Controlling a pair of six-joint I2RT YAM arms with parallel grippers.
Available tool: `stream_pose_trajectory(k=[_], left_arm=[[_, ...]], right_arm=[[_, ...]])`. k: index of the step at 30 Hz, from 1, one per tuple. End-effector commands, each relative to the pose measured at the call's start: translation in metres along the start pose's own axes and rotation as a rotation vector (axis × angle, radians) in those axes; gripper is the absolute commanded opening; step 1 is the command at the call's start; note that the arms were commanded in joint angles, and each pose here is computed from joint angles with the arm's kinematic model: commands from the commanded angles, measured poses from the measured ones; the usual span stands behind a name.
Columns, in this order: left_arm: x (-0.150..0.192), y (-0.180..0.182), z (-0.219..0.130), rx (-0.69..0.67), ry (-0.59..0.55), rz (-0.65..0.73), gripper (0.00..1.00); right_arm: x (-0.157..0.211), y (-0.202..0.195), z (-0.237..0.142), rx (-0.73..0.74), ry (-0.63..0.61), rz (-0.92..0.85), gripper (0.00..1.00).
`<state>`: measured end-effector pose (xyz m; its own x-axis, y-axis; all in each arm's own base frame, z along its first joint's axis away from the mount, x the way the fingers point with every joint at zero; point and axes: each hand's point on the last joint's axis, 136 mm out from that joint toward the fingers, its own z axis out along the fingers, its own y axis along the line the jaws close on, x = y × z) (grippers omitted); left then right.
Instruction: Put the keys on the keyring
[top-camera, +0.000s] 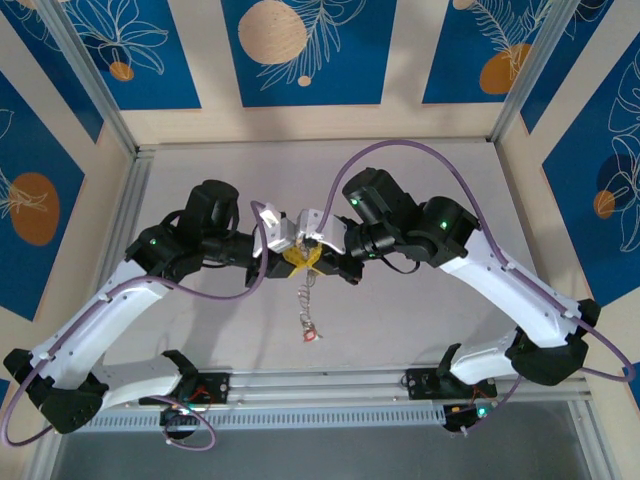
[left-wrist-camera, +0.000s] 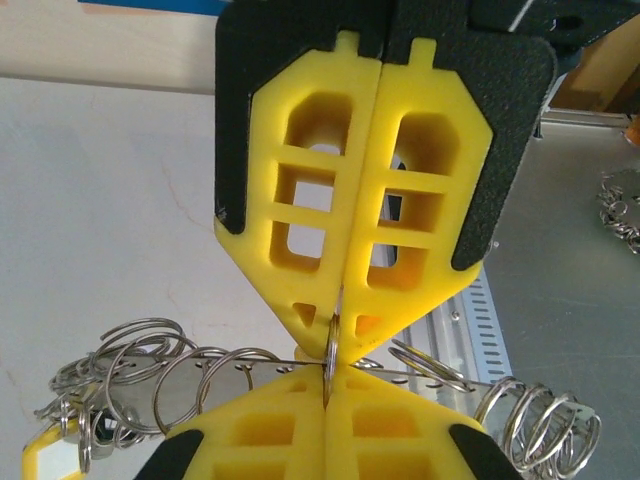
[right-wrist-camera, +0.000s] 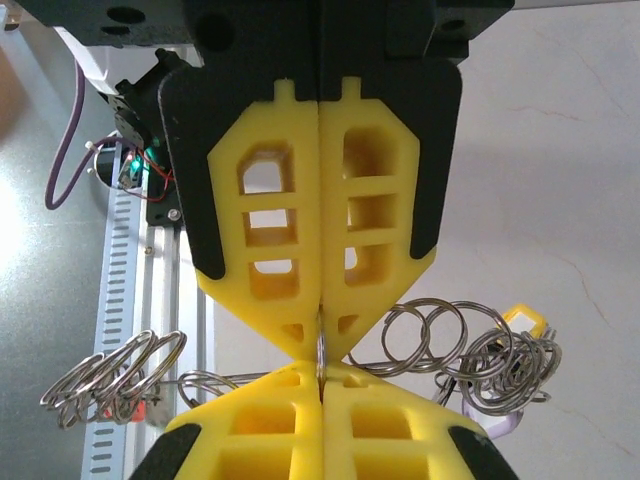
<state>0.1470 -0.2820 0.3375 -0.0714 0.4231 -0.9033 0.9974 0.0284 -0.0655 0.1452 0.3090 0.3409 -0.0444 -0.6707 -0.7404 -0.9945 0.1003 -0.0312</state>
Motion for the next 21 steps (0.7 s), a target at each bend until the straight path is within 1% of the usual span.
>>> stream_pose_trajectory(k=[1,4,7,14,21], left_arm=[[-0.017,-0.008,-0.007,0.026,-0.073,0.044,0.00],[-0.023,-0.009,-0.013,0.022,-0.107,0.055,0.00],[-0.030,-0.012,-0.018,0.039,-0.149,0.054,0.00],[-0.045,-0.022,-0.025,0.102,-0.261,0.054,0.00],[-0.048,-0.024,-0.026,0.115,-0.301,0.050,0.00]], right_arm=[[-0.017,0.007,-0.005,-0.031,-0.061,-0.031,0.01],[-0.018,0.008,-0.011,-0.036,-0.097,-0.006,0.16],[-0.014,0.009,-0.016,-0.043,-0.136,0.045,0.22],[-0.011,0.012,-0.024,-0.083,-0.213,0.114,0.20],[-0.024,0.019,-0.029,-0.152,-0.301,0.119,0.18]])
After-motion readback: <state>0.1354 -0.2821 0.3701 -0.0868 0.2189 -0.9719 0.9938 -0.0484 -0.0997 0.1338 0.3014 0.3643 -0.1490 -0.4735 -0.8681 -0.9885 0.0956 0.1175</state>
